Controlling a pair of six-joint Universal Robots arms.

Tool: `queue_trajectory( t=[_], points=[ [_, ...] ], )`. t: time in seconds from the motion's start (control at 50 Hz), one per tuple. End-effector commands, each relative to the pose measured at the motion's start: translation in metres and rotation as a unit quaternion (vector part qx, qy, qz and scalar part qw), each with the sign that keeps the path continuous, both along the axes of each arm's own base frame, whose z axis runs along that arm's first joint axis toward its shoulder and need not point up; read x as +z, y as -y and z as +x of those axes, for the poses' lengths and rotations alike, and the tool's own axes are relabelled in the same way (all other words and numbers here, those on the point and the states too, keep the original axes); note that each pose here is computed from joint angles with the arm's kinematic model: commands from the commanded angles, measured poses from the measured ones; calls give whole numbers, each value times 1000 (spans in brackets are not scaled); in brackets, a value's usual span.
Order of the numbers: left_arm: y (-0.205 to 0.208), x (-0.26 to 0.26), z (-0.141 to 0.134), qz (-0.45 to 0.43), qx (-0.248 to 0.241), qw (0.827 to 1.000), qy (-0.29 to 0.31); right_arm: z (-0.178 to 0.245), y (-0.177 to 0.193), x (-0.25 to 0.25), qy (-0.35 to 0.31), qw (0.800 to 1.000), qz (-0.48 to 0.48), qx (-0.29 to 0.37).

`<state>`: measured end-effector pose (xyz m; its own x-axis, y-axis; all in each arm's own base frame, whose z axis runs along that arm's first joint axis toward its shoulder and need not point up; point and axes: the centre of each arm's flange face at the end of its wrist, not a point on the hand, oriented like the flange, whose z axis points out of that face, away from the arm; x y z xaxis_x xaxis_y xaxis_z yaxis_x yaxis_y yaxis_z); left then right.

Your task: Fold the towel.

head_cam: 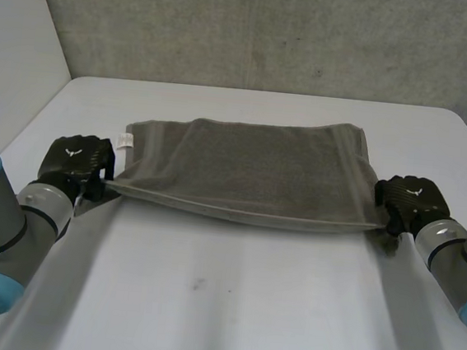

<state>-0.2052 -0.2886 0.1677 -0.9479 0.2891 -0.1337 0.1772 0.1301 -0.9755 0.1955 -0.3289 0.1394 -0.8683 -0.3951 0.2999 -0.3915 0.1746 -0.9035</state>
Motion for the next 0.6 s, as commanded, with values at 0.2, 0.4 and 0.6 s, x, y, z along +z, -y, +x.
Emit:
queue_trajectory(
  t=[0.2,0.4,0.6],
  points=[
    [7,-2,14,5,21,1000,1,-15,3,4,-3,1000,1,-28],
    [4,-5,14,10,20,1000,2,-13,1,4,0,1000,2,-20],
    [-2,-2,9,11,10,1000,5,-13,-3,34,1,999,-47,-12]
  ],
)
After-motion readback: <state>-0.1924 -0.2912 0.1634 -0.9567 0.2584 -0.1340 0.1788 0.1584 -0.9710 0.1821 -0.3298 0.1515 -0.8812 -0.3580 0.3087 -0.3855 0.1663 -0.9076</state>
